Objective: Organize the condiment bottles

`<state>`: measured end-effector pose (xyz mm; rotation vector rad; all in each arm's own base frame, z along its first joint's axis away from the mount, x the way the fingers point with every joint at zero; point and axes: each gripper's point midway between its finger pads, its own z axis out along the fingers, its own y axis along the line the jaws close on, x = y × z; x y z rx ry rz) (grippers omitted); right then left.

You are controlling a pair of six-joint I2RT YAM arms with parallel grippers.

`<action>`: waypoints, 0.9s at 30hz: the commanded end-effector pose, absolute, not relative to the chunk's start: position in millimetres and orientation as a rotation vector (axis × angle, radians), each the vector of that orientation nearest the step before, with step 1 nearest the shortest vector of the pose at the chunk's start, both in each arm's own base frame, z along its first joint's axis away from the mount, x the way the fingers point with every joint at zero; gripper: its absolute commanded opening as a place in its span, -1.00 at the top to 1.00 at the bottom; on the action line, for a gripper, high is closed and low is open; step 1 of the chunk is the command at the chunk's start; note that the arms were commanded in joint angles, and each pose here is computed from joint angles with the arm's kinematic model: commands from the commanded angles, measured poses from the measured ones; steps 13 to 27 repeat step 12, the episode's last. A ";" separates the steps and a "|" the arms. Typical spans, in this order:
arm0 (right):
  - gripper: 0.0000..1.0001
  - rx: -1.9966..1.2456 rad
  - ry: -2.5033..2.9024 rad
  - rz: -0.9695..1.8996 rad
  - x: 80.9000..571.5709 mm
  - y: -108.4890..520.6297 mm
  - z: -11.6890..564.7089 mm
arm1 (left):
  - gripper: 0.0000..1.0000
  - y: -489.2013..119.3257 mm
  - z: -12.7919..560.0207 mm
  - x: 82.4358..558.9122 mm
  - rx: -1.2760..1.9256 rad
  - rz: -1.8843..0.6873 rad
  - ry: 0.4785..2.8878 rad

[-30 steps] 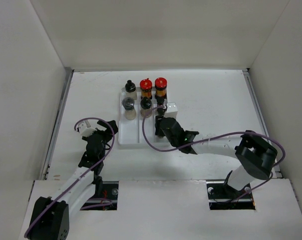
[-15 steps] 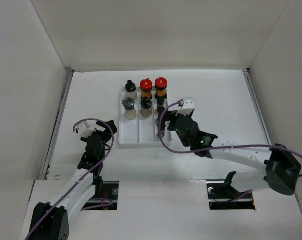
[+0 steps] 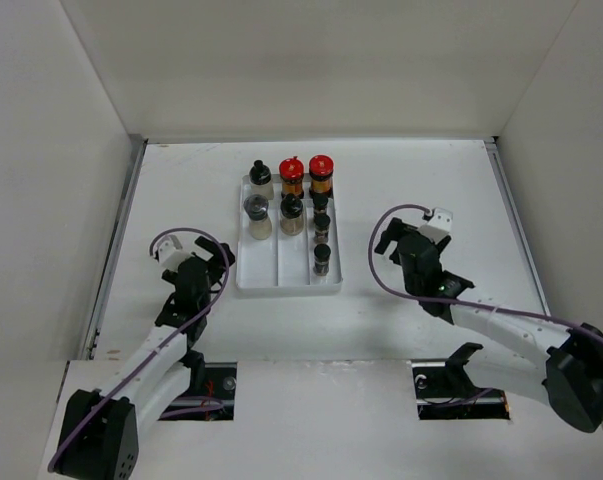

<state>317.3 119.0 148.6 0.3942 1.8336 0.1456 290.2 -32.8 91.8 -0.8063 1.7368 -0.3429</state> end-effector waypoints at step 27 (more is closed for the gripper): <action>-1.00 0.440 1.808 0.183 305.5 102.9 153.2 | -1.00 -48.7 118.0 293.7 -0.774 -0.365 1.766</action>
